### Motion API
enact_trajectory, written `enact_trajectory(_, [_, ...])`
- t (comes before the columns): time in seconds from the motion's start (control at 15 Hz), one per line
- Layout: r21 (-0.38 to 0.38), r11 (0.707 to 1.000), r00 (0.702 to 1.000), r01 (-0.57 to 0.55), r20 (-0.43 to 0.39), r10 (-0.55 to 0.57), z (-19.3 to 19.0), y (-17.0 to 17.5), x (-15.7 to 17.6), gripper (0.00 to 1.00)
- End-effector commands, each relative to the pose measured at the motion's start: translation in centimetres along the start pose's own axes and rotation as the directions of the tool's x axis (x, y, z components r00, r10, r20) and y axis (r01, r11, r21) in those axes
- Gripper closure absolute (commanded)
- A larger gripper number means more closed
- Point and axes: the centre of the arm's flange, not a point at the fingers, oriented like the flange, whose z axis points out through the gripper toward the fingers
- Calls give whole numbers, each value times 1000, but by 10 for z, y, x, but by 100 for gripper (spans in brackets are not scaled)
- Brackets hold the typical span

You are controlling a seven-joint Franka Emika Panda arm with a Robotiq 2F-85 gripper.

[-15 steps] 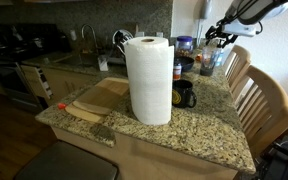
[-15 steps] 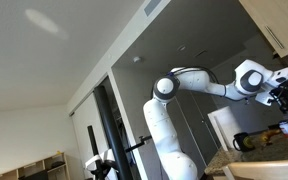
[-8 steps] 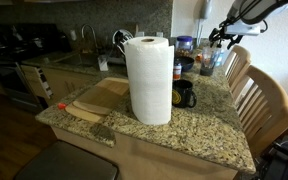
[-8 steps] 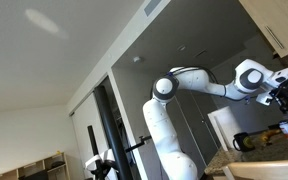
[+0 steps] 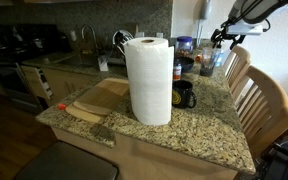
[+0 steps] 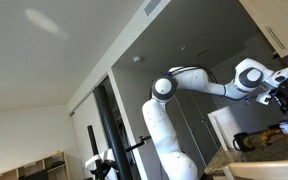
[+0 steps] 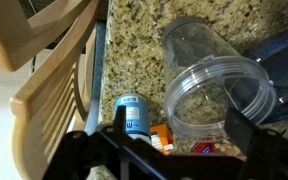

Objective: Pick the cup and move it to the left on the counter

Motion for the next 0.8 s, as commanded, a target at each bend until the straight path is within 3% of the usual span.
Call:
enact_trajectory(0.0, [95,995,997,-15,-79,23,-5,-56,-8,0])
enact_trajectory(0.07, [102,995,997,-13,-70,21,5,-69,-7,0])
enact_trajectory(0.13, [79,996,998,-32,-47,36,21,-56,-2,0])
enact_trajectory(0.2, [88,996,998,-13,-55,18,-6,-45,-10,0])
enact_trajectory(0.6, [77,997,999,-20,-27,23,21,-52,-9,0])
enact_trajectory(0.73, [94,996,1000,0,27,-3,25,-49,-9,0])
